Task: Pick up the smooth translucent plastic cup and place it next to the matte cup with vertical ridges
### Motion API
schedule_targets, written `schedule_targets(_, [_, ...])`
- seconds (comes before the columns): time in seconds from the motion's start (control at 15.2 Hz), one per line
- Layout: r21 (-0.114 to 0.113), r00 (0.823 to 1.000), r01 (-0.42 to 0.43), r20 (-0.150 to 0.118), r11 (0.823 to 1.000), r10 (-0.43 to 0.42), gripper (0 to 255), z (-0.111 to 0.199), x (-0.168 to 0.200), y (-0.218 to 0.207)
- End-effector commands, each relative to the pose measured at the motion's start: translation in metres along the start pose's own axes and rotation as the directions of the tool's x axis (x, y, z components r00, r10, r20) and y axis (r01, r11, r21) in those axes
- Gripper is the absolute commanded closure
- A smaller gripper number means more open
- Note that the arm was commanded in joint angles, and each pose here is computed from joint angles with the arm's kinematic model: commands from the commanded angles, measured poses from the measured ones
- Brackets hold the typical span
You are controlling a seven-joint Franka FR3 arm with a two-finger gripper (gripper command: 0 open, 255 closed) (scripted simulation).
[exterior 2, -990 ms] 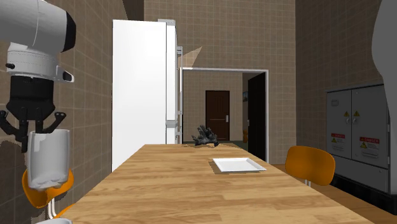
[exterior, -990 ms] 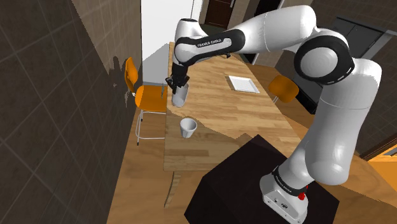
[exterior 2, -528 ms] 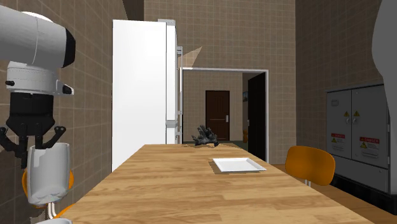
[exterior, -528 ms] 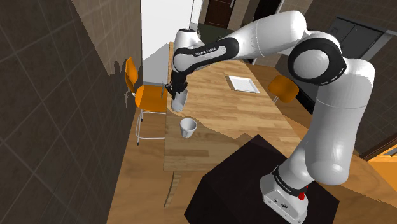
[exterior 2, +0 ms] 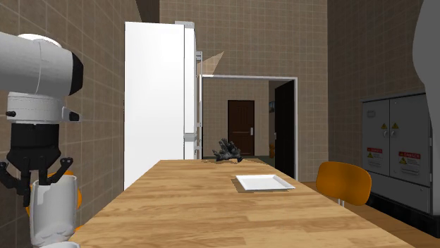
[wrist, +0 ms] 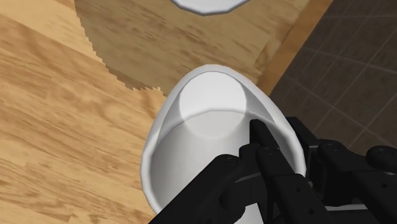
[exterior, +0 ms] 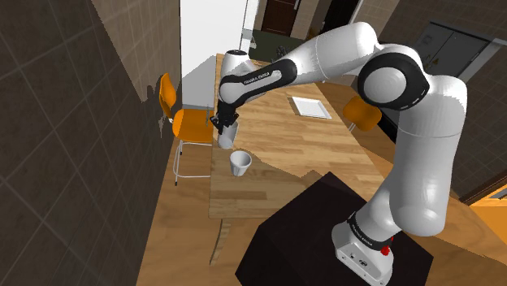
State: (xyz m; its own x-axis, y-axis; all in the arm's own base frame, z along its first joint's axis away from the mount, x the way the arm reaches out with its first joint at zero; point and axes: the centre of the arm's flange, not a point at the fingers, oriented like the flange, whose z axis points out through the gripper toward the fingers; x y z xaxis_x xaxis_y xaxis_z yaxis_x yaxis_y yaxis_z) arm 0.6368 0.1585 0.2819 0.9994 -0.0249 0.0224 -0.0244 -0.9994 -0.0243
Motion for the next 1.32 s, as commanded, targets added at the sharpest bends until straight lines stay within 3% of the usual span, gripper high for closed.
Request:
schedule_targets(0.0, [0.000, 1.000, 0.000, -0.001, 1.000, 0.000, 255, 0.010, -0.001, 0.000])
schedule_targets(0.46, [0.000, 1.000, 0.000, -0.001, 1.000, 0.000, 255, 0.047, -0.001, 0.001])
schedule_targets(0.99, [0.000, 1.000, 0.000, -0.001, 1.000, 0.000, 255, 0.048, -0.001, 0.001])
schedule_targets(1.06, [0.000, 1.000, 0.000, -0.001, 1.000, 0.000, 0, 0.048, -0.001, 0.001])
schedule_targets(1.25, [0.000, 1.000, 0.000, -0.001, 1.000, 0.000, 0, 0.048, -0.001, 0.001])
